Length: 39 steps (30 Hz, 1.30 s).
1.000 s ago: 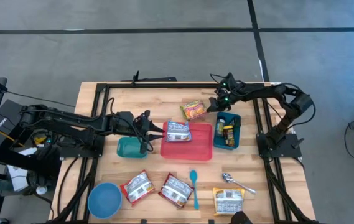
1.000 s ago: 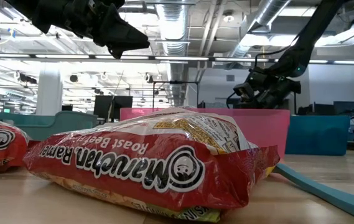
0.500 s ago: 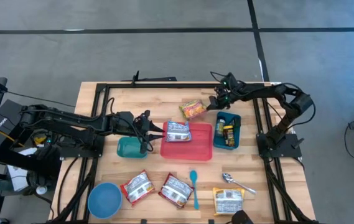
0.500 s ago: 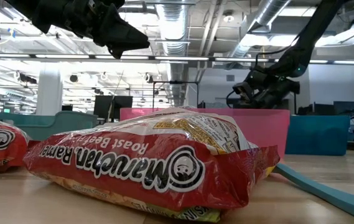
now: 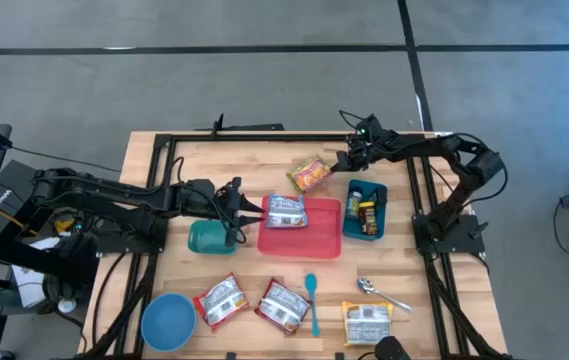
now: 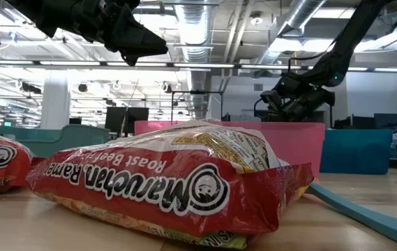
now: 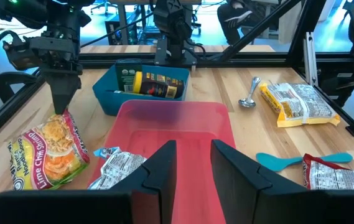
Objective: Pick & Place Food Item
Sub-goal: Put the green noodle pack into the red bin
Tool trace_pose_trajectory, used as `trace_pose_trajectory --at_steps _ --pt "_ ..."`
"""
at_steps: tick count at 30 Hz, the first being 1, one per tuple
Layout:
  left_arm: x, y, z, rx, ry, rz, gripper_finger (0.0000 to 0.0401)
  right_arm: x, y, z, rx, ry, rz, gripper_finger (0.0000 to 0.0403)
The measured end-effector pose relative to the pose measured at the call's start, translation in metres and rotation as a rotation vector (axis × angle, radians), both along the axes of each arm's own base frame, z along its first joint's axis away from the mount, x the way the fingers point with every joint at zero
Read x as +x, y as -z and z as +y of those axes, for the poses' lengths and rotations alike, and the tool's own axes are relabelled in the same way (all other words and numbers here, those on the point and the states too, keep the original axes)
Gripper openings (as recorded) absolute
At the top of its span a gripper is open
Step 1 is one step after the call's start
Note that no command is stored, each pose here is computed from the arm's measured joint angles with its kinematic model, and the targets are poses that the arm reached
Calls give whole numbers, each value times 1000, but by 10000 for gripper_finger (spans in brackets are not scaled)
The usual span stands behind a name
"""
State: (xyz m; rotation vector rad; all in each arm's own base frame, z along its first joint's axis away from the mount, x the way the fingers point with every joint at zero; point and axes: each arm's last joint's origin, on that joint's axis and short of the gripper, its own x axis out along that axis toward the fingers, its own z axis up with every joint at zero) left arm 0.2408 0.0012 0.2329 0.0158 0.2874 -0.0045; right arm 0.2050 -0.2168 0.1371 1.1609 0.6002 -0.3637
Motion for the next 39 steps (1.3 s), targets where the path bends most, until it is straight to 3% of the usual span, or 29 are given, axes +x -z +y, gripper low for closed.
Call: trace_pose_trajectory --at_steps 7,25,39 --pt "0 0 0 0 0 0 92 -3 -23 2 -101 -6 -45 0" --pt "0 0 0 0 0 0 92 -11 -94 28 -585 -71 -112 0" --pt "0 0 0 0 0 0 92 -18 -108 43 -680 -104 -73 0"
